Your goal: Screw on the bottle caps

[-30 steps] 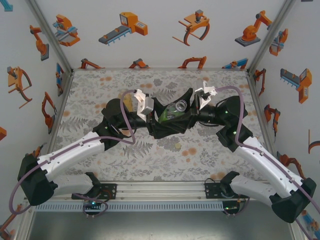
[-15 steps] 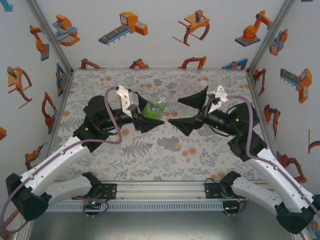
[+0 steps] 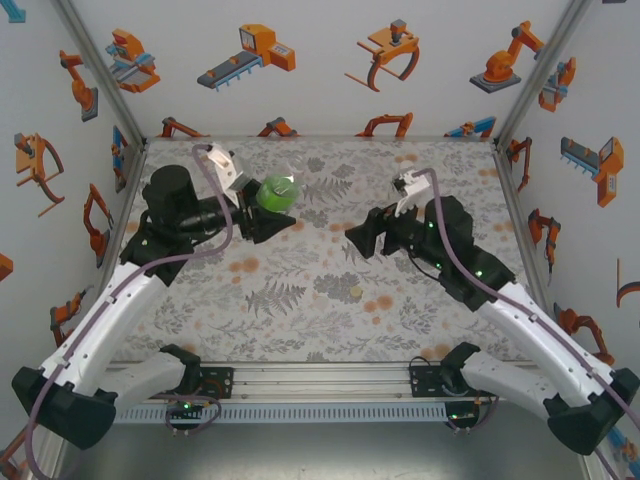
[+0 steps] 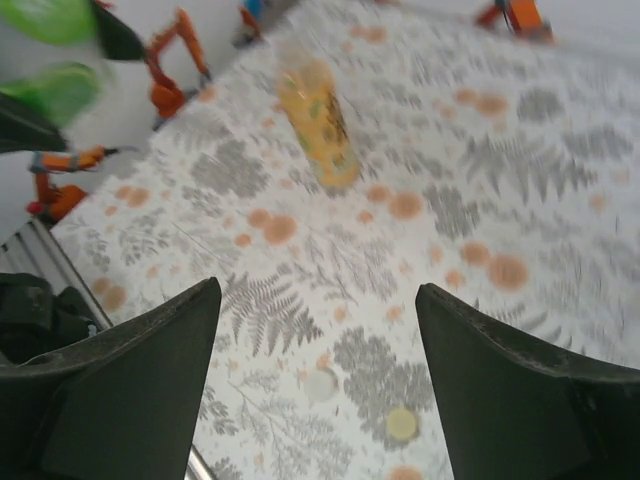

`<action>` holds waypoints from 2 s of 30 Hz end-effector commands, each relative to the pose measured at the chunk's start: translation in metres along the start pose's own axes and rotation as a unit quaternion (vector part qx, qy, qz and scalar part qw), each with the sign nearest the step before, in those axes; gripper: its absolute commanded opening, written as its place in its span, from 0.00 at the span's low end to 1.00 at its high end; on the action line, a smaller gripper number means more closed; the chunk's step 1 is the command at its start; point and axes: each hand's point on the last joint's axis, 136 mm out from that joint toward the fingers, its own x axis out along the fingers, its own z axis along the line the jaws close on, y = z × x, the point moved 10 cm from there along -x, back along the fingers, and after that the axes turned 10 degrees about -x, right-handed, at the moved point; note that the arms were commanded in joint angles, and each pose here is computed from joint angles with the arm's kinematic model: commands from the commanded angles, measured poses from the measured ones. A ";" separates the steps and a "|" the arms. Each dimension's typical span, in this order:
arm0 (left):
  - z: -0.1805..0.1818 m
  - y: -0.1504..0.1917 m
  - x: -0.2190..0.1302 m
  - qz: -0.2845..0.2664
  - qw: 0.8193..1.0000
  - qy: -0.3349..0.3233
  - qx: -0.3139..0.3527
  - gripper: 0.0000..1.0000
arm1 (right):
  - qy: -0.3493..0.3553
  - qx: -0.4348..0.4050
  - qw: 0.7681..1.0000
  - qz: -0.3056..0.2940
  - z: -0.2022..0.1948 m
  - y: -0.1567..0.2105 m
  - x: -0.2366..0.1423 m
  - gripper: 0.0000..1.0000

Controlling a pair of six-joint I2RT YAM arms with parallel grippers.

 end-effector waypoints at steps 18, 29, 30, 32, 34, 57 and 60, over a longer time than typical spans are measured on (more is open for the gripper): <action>0.007 0.039 -0.003 0.000 0.999 -0.022 0.042 0.00 | 0.099 0.113 0.948 0.281 -0.009 0.099 0.078 0.55; 0.009 0.045 -0.011 -0.010 0.996 -0.078 0.052 0.00 | 0.120 0.094 0.928 0.341 -0.003 0.120 0.098 0.54; 0.009 0.045 -0.011 -0.010 0.996 -0.078 0.052 0.00 | 0.122 0.093 0.927 0.344 -0.003 0.121 0.099 0.54; 0.009 0.045 -0.010 -0.008 0.996 -0.077 0.054 0.00 | 0.127 0.094 0.923 0.350 -0.004 0.124 0.101 0.53; 0.009 0.045 -0.011 -0.007 0.995 -0.077 0.056 0.00 | 0.131 0.096 0.920 0.355 -0.003 0.127 0.103 0.52; 0.010 0.046 -0.015 -0.003 0.992 -0.109 0.062 0.00 | 0.107 0.070 0.897 0.424 0.029 0.144 0.138 0.47; 0.010 0.047 -0.015 -0.003 0.992 -0.109 0.062 0.00 | 0.101 0.056 0.893 0.436 0.041 0.149 0.147 0.47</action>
